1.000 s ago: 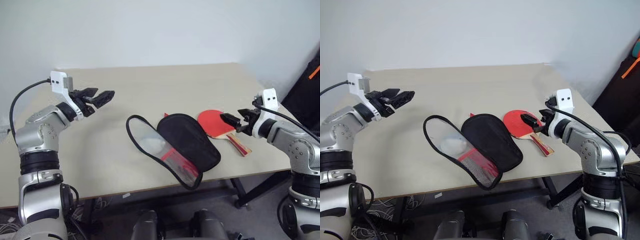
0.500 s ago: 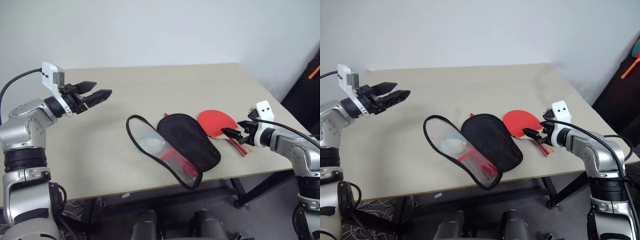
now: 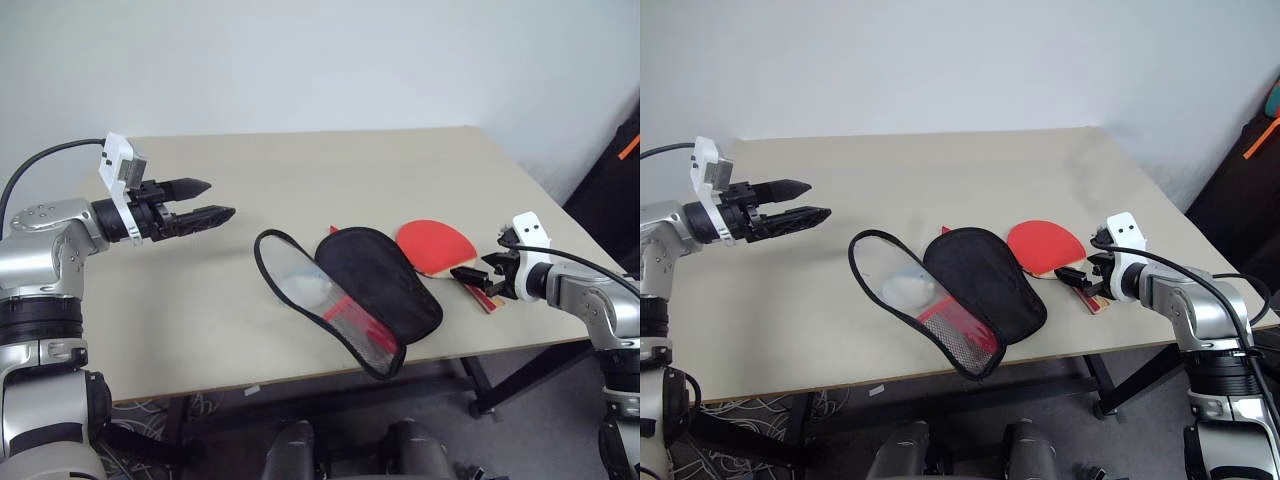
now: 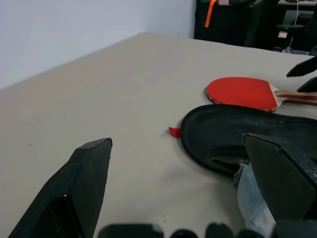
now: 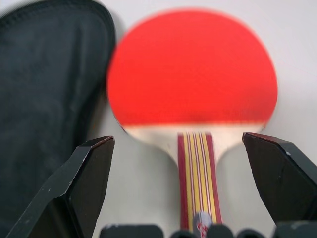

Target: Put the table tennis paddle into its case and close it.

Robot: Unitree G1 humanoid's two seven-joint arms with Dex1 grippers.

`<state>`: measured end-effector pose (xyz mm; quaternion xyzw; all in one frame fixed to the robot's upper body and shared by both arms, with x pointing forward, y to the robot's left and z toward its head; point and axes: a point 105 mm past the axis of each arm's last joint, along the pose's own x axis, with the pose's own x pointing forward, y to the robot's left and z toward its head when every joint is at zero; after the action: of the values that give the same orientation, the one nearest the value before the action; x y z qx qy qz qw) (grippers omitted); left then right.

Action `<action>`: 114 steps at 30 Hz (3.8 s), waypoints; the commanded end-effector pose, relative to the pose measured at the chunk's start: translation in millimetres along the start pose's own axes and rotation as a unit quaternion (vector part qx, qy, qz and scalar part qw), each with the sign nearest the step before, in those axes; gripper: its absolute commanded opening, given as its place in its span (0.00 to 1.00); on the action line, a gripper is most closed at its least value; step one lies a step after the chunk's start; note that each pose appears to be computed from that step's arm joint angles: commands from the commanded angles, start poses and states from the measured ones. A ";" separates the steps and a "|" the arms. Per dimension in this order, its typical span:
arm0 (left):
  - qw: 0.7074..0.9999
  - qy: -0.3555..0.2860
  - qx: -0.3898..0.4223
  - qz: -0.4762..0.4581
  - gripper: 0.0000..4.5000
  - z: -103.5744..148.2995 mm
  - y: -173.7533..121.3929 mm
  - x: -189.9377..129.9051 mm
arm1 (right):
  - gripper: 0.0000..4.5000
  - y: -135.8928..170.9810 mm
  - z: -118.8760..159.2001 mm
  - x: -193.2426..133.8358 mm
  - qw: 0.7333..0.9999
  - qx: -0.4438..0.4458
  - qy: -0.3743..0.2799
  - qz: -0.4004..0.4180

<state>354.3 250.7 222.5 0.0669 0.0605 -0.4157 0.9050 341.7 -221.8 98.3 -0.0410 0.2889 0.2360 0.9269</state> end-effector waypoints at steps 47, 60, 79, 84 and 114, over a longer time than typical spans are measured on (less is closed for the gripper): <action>0.999 -0.033 0.015 0.007 1.00 13.7 -5.1 4.7 | 0.25 124.5 52.2 33.2 0.992 0.003 -0.104 0.076; 0.999 -0.032 0.016 0.008 1.00 15.6 -5.6 3.1 | 0.25 138.5 21.2 38.3 0.995 0.001 -0.056 0.086; 0.999 -0.031 0.014 0.008 1.00 14.2 -7.8 3.2 | 0.25 135.3 3.7 33.8 0.996 -0.014 -0.028 0.082; 0.999 -0.032 0.013 0.007 1.00 13.8 -9.0 3.5 | 0.48 135.8 2.9 35.9 0.996 -0.015 -0.027 0.080; 0.994 0.027 -0.087 -0.065 0.06 -50.5 -66.0 5.4 | 1.00 97.3 106.8 -53.9 0.970 -0.073 -0.176 0.148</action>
<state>308.3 229.4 155.5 -0.0133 0.1465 -0.4390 0.8864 316.6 -136.7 207.7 -0.0080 0.1331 0.3801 0.9153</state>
